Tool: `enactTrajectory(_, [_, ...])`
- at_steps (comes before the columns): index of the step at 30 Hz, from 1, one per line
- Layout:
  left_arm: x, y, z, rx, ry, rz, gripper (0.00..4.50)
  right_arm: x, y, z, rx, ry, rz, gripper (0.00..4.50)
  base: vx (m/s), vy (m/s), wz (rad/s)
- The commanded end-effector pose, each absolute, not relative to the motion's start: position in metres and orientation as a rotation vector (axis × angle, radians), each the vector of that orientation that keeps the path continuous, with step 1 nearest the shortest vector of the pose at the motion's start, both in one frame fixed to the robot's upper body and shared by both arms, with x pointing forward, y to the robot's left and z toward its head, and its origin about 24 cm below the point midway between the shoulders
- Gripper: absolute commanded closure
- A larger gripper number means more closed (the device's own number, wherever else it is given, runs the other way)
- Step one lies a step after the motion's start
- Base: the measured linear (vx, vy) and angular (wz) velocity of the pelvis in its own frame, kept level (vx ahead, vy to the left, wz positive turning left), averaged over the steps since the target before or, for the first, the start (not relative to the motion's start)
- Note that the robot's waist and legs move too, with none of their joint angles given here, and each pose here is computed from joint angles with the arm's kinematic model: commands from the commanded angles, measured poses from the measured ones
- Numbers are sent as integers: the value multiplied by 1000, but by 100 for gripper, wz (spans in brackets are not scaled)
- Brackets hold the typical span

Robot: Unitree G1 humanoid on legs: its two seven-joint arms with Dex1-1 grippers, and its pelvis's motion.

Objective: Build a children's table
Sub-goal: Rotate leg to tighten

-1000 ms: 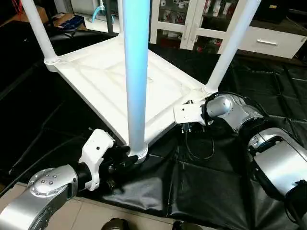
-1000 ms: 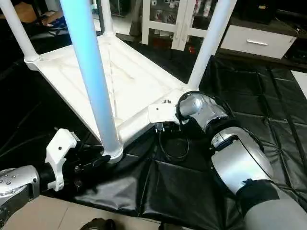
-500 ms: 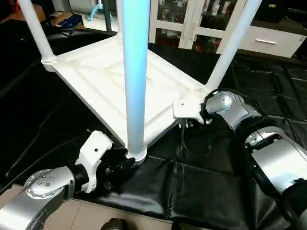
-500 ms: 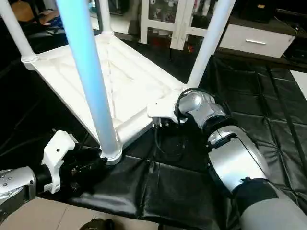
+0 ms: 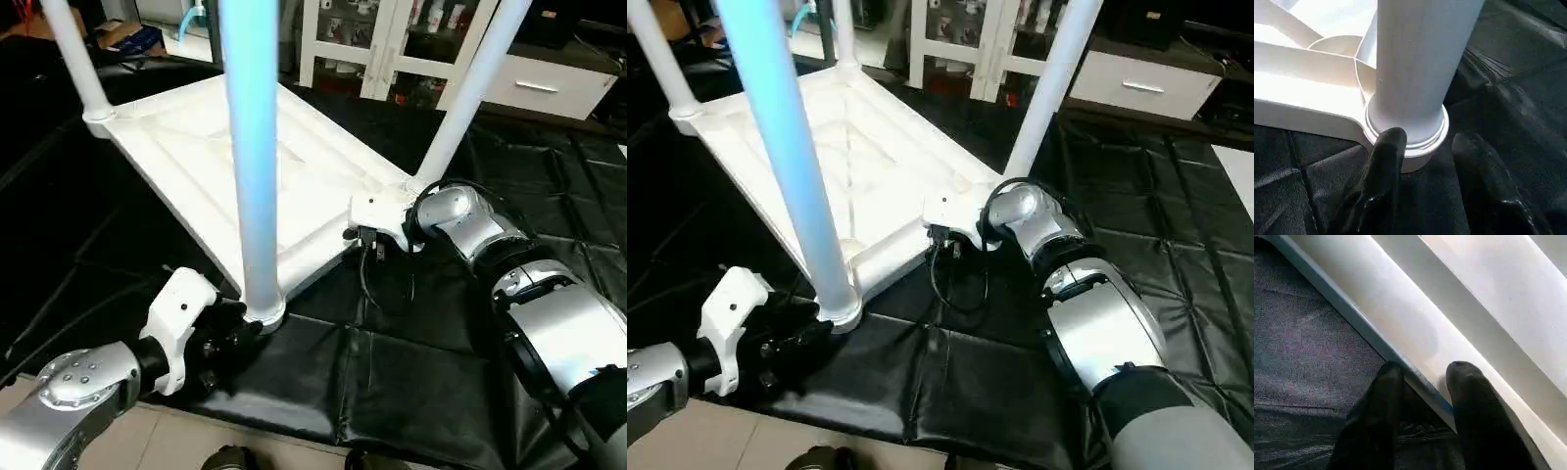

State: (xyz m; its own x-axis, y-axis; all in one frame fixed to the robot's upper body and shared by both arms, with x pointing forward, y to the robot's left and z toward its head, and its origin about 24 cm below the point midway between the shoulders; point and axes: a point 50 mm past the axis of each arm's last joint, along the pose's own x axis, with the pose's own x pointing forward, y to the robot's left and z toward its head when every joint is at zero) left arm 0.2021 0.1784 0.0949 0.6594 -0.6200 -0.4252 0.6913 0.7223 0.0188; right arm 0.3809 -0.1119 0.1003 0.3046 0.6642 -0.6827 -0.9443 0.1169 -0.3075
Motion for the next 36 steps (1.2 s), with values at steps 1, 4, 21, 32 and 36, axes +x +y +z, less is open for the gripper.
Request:
enactTrajectory(1, [201, 177, 101, 198, 387, -752, 264, 378, -118, 89, -717, 469, 1199, 332, 0, 0, 0])
enactTrajectory(4, [200, 176, 102, 196, 379, -749, 264, 378, -117, 87, -676, 490, 1175, 347, 0, 0, 0])
enactTrajectory(21, [200, 177, 105, 203, 358, -713, 264, 372, -106, 53, -426, 598, 944, 410, -11, 0, 0])
enactTrajectory(32, [204, 178, 109, 221, 344, -705, 264, 376, -76, 70, -255, 457, 975, 448, 0, 0, 0])
enactTrajectory(36, [205, 171, 114, 216, 308, -724, 264, 386, -77, 105, -154, 261, 1023, 448, 0, 0, 0])
